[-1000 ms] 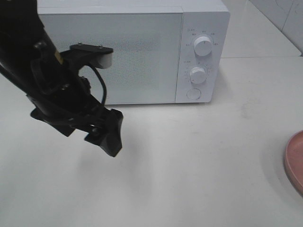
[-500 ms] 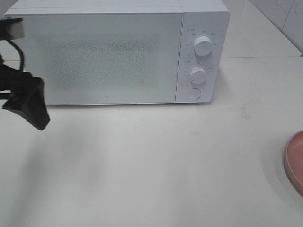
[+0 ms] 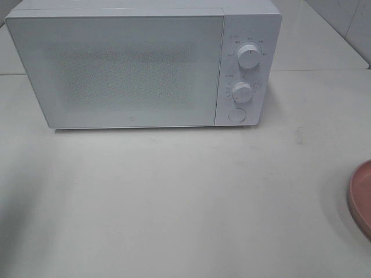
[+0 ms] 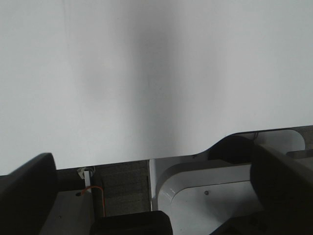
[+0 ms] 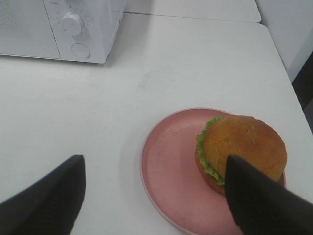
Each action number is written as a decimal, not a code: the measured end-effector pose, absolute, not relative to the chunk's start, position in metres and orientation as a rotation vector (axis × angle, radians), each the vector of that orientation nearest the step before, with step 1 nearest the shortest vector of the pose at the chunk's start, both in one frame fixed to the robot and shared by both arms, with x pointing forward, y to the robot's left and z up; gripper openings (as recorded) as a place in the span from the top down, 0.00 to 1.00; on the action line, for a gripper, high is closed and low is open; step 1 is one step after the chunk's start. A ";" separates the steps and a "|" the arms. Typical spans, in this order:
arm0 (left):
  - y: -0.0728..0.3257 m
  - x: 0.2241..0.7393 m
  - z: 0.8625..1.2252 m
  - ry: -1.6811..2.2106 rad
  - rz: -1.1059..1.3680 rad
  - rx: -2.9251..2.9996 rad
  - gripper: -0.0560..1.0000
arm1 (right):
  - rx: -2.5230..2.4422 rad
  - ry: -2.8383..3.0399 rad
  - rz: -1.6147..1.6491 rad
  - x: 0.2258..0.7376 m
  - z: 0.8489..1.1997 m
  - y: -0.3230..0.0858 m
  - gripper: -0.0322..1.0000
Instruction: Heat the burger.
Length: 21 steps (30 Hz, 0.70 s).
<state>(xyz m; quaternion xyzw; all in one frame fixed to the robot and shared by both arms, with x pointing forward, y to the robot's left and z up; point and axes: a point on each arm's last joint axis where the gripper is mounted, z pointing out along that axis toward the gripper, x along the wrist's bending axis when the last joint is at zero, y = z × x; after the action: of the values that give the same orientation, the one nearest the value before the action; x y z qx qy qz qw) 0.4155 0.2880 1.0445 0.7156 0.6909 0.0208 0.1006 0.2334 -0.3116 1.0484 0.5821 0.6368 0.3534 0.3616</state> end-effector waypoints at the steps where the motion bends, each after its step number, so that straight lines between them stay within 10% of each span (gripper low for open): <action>1: 0.290 0.405 1.047 2.034 0.099 2.107 0.01 | 1.500 1.640 0.910 0.233 1.048 -0.312 0.23; 21: 0.295 0.295 1.049 1.747 0.599 1.850 0.01 | 1.500 1.640 0.910 0.233 1.048 -0.312 0.23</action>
<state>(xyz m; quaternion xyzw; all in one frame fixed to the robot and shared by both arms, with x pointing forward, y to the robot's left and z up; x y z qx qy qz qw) 0.2952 0.2950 1.0488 0.6833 0.6453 0.2211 0.2605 0.2334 -0.3116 1.0484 0.5821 0.6368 0.3534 0.3616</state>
